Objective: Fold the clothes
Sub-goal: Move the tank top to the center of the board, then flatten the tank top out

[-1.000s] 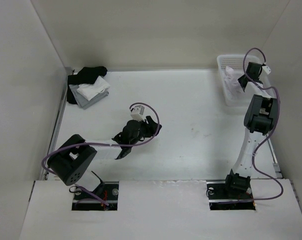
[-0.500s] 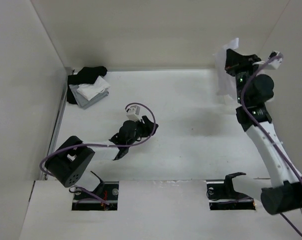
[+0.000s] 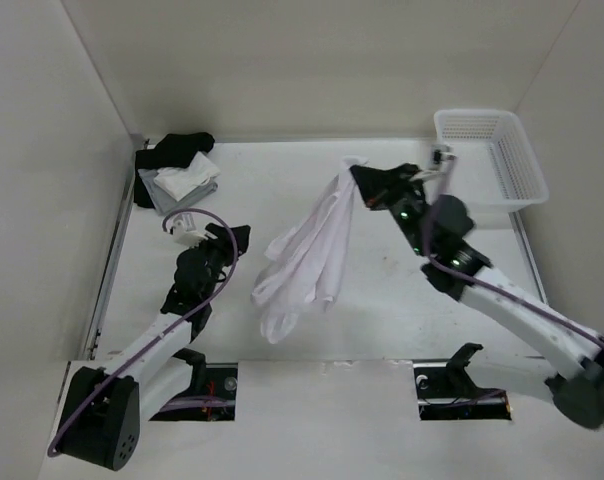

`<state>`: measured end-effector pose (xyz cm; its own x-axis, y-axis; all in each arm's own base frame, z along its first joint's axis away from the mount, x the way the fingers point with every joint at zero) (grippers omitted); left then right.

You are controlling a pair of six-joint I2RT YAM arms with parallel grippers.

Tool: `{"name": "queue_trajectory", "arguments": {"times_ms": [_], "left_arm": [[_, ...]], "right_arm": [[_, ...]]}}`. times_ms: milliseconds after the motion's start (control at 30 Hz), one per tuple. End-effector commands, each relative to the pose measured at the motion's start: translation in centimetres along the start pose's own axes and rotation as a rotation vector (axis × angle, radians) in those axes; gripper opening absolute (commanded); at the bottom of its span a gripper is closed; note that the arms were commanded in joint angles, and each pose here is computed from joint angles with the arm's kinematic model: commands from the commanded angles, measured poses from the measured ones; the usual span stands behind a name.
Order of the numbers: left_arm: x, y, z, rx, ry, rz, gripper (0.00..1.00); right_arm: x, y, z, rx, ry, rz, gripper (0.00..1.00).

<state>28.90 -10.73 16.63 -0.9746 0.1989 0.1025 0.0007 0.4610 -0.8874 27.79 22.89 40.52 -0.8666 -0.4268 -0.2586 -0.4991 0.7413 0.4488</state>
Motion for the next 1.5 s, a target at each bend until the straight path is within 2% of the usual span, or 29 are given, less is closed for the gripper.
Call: {"name": "queue_trajectory", "arguments": {"times_ms": [0, 33, 100, 133, 233, 300, 333, 367, 400, 433, 467, 533, 567, 733, 833, 933, 1067, 1133, 1200, 1267, 1367, 1467], "left_arm": [[1.3, 3.3, -0.3, 0.019, -0.008, -0.113, 0.48], [1.4, 3.8, -0.3, 0.019, -0.005, -0.132, 0.48], [1.6, 4.7, 0.0, 0.009, 0.012, -0.166, 0.48], [1.8, 5.2, 0.2, 0.003, 0.021, -0.184, 0.48], [2.2, 6.0, 0.9, -0.021, 0.048, -0.217, 0.47], [2.4, 6.3, 1.7, -0.041, 0.084, -0.234, 0.45], [2.9, 6.3, 3.0, -0.073, 0.149, -0.243, 0.36], [3.1, 6.2, 3.6, -0.087, 0.178, -0.244, 0.33], [3.4, 5.7, 4.4, -0.109, 0.220, -0.236, 0.29], [3.7, 5.2, 5.4, -0.136, 0.263, -0.226, 0.25], [4.2, 4.3, 6.6, -0.175, 0.318, -0.205, 0.23], [4.9, 3.1, 8.2, -0.238, 0.388, -0.168, 0.23], [5.3, 2.3, 9.5, -0.287, 0.437, -0.149, 0.25], [5.7, 1.7, 12.6, -0.397, 0.539, -0.144, 0.38], [5.6, 1.3, 14.2, -0.447, 0.569, -0.132, 0.44], [5.1, 1.5, 15.2, -0.498, 0.580, -0.144, 0.44], [4.5, 2.1, 15.8, -0.529, 0.571, -0.174, 0.38], [4.3, 2.2, 15.8, -0.532, 0.569, -0.179, 0.31], [4.2, 2.1, 15.6, -0.530, 0.560, -0.180, 0.19], [4.0, 2.0, 14.8, -0.502, 0.527, -0.187, 0.12], [3.7, 1.3, 13.3, -0.436, 0.474, -0.178, 0.09], [3.5, 1.0, 11.3, -0.377, 0.432, -0.167, 0.09]], "right_arm": [[-4.4, -8.1, 12.7, -0.020, 0.245, 0.144, 0.12], [-6.4, -11.2, 15.1, 0.001, 0.296, 0.182, 0.15], [-8.2, -13.9, 16.8, 0.010, 0.341, 0.212, 0.22], [-9.2, -15.4, 17.8, 0.005, 0.382, 0.233, 0.31], [-8.7, -15.6, 17.5, 0.020, 0.408, 0.248, 0.45], [-7.2, -13.9, 18.0, 0.050, 0.420, 0.217, 0.49], [-4.4, -12.2, 19.8, 0.061, 0.483, 0.182, 0.41], [-3.1, -11.5, 20.7, 0.058, 0.516, 0.168, 0.36], [-0.4, -10.5, 22.3, 0.052, 0.580, 0.151, 0.22], [1.3, -9.9, 23.4, 0.046, 0.620, 0.146, 0.15], [3.7, -8.9, 24.8, 0.033, 0.677, 0.133, 0.09], [7.8, -7.2, 27.2, 0.014, 0.765, 0.098, 0.06], [10.5, -6.3, 28.4, 0.008, 0.805, 0.094, 0.07], [15.6, -5.3, 29.5, -0.007, 0.839, 0.136, 0.11], [16.8, -5.4, 29.9, -0.021, 0.853, 0.147, 0.12], [17.4, -3.2, 30.8, -0.036, 0.893, 0.067, 0.19], [17.9, -0.7, 32.9, -0.005, 0.945, 0.003, 0.35], [17.9, 0.4, 33.9, -0.006, 0.959, -0.018, 0.41], [17.7, 1.4, 34.9, -0.005, 0.962, -0.038, 0.46], [17.3, 1.7, 35.7, -0.009, 0.959, -0.035, 0.49], [16.7, 2.1, 36.6, -0.023, 0.954, -0.014, 0.52], [16.0, 2.1, 37.5, -0.012, 0.951, 0.015, 0.51]]}}
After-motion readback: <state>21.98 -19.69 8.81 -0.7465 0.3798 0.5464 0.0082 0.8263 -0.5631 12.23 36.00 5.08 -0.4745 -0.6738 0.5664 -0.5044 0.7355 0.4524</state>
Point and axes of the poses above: each gripper's point midway between its finger pads, its own x axis back along the fingers, its own y axis along the line the jaws close on, z = x × y, the point moved 3 cm from there along x, back along the fingers, and after that the axes turned 14 degrees about x, right-handed, at the moved point
